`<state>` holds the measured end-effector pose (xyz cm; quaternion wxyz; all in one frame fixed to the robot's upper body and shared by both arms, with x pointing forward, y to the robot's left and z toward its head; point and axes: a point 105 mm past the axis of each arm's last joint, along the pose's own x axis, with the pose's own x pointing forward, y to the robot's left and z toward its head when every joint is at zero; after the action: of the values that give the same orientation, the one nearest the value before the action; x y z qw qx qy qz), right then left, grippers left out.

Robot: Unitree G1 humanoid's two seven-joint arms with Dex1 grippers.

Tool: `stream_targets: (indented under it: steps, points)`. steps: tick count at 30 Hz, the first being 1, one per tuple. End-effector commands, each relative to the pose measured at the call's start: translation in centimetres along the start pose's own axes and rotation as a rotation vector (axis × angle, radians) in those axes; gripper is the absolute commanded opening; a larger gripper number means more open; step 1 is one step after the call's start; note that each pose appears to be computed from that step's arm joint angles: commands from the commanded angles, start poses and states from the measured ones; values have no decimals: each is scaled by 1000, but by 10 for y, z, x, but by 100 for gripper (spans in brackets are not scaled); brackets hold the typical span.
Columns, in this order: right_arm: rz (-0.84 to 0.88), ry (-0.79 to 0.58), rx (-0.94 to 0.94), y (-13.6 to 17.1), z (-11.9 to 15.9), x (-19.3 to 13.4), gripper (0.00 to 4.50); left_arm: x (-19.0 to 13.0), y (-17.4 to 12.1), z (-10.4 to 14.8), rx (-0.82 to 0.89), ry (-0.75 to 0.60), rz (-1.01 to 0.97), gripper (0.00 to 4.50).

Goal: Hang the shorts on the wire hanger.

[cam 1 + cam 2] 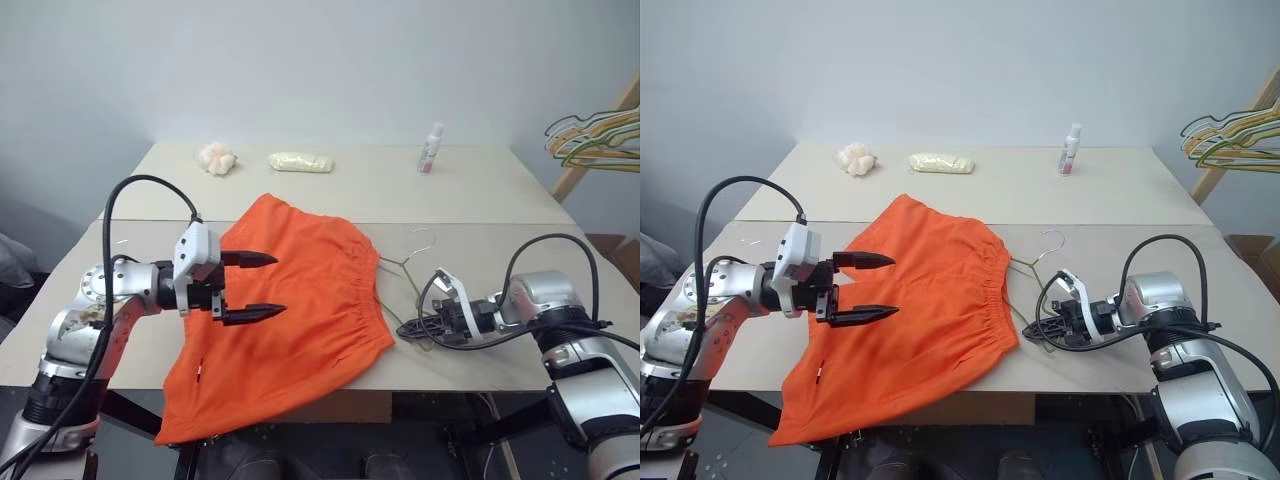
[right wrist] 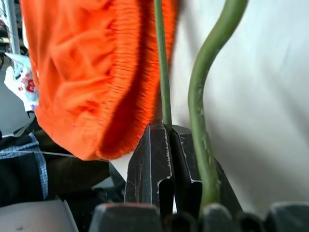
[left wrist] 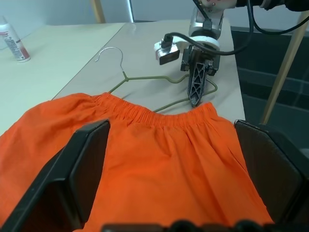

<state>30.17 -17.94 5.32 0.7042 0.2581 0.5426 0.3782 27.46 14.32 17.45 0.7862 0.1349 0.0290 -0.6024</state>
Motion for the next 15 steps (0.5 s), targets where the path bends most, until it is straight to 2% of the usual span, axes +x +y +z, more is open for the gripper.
stream_targets:
  steps: [1, 8, 13, 15]
  points:
    - [-7, -49, -69, 6, 11, -12, 0, -3, 1, 13, 67, -11, 9, 448]
    - [-83, -140, -283, 21, 29, -38, 0, -1, 3, 14, 75, -9, -3, 448]
    - [-144, -223, -481, 43, 53, -40, 0, 1, 9, 16, 93, -7, -17, 448]
    - [-140, -261, -576, 61, 64, -40, 0, 0, 14, 18, 107, -4, -13, 448]
